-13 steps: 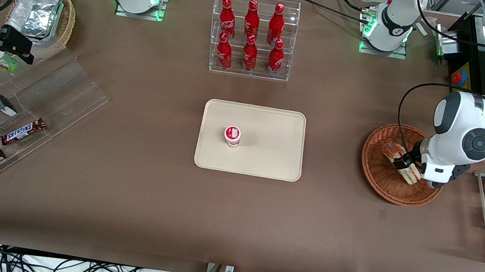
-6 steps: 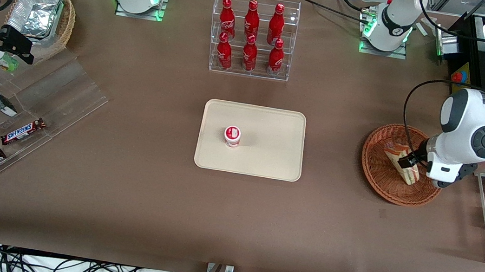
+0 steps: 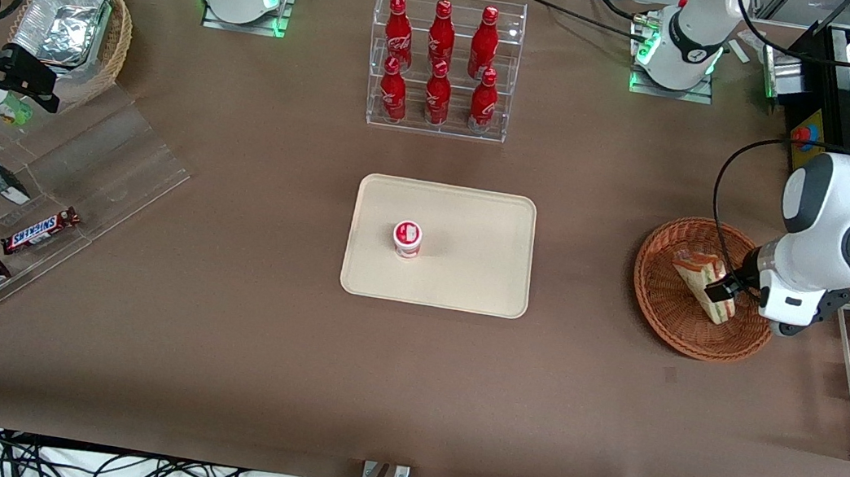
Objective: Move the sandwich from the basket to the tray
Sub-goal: 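Lower the open left gripper around the sandwich in the basket, then close the left gripper on the sandwich and lift it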
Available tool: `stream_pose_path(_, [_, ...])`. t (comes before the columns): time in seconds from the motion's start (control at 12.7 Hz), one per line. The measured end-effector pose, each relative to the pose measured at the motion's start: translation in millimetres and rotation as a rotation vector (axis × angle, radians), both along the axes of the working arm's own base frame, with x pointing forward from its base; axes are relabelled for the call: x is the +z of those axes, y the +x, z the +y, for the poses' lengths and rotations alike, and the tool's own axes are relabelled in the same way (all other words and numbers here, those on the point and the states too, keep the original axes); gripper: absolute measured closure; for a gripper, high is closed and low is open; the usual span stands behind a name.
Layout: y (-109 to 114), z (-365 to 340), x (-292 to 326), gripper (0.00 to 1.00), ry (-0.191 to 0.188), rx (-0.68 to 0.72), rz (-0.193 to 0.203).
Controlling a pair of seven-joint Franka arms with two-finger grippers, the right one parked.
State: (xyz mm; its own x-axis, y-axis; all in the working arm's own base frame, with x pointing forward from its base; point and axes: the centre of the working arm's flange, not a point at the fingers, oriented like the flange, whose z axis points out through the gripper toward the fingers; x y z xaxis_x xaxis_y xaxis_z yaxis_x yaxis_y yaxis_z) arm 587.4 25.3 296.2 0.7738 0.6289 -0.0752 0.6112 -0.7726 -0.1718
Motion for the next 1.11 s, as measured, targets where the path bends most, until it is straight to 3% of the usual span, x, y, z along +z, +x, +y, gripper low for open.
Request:
stream_pose_path(0.47, [-0.9,-16.3,-28.3,0.0,-0.008,-0.032,0.033])
stream_pose_path(0.71, [-4.5,-14.6,-41.1,0.0,0.027,-0.068,0.057])
stream_pose_path(1.11, [-9.6,-14.5,-52.9,0.0,0.024,-0.071,0.057])
